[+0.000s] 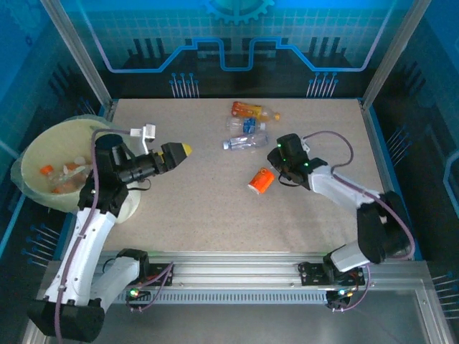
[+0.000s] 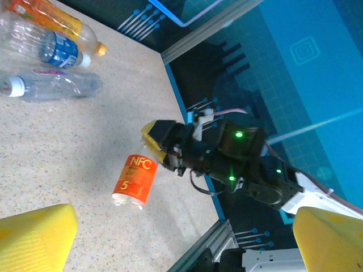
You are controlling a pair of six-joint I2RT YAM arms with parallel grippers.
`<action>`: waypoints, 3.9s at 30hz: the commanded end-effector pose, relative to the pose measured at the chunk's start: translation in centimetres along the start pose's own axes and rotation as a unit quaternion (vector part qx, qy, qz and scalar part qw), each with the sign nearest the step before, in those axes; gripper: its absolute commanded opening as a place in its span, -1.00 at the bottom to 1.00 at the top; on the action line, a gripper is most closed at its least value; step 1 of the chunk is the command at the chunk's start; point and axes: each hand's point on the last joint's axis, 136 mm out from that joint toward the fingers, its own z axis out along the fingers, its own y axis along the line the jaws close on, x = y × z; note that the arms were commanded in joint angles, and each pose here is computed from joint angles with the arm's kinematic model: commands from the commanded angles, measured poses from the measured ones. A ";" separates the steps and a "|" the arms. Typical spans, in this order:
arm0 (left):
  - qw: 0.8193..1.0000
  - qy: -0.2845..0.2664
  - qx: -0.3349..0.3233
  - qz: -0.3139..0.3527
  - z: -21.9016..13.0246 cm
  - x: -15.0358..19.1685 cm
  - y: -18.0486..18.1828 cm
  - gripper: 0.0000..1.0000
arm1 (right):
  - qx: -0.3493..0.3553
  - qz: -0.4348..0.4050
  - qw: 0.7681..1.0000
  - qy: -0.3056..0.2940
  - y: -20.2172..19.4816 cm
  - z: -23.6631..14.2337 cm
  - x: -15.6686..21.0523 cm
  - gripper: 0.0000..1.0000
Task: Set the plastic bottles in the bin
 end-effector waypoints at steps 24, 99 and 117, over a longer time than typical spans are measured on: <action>0.966 0.188 0.129 0.118 12.0 7.9 -6.0 0.98 | -0.361 -0.191 0.912 -0.042 12.6 -18.0 0.5 -0.52; 0.779 -0.207 -0.533 0.258 -15.8 -11.8 0.5 0.20 | -0.218 -0.344 0.912 -0.042 8.3 -17.0 -1.1 1.00; 0.725 -0.217 -0.647 0.092 -23.5 -13.6 10.9 0.20 | -0.220 -0.338 0.912 -0.075 7.5 -18.0 -1.8 1.00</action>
